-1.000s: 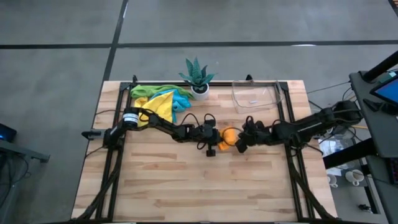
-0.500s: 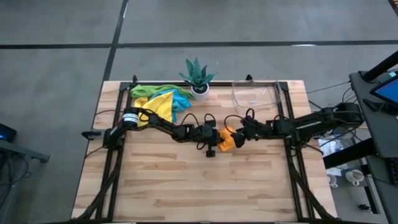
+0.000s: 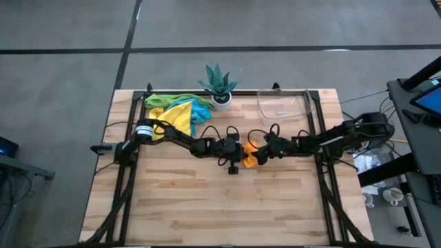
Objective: Roll microfiber towels into tight, uniform cylinder then place into a basket
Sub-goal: Roll the orange microfiber cloth
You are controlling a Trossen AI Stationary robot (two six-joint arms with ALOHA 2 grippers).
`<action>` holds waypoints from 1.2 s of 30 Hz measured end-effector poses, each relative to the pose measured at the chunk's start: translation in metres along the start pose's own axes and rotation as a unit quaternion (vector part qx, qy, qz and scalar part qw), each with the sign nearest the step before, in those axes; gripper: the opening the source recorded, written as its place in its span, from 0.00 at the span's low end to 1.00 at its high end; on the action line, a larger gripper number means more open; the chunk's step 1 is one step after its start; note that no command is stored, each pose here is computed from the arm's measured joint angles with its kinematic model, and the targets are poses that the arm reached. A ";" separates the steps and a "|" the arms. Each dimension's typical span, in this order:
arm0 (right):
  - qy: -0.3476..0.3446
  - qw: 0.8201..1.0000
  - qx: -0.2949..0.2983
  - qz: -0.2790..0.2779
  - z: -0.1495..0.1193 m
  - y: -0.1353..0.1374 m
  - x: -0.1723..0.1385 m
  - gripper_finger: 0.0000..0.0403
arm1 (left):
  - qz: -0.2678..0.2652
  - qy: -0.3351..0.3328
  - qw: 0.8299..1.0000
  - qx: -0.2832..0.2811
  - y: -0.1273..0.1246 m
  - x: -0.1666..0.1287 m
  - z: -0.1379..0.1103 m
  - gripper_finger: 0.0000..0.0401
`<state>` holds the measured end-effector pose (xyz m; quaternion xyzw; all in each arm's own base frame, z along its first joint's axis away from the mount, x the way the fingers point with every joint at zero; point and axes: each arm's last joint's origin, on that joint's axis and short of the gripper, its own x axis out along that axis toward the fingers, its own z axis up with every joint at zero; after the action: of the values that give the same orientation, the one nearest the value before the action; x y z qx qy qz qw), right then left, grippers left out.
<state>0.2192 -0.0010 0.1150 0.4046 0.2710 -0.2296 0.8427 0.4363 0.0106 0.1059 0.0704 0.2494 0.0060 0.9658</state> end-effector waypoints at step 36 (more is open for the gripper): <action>-0.014 0.997 -0.020 0.077 -0.004 0.025 0.004 0.58 | 0.042 0.000 0.999 -0.031 0.002 0.008 -0.004 0.00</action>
<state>0.2362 0.0156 0.1247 0.4042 0.2318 -0.1642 0.8694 0.4417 0.0130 0.0988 0.0512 0.2455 0.0541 0.9665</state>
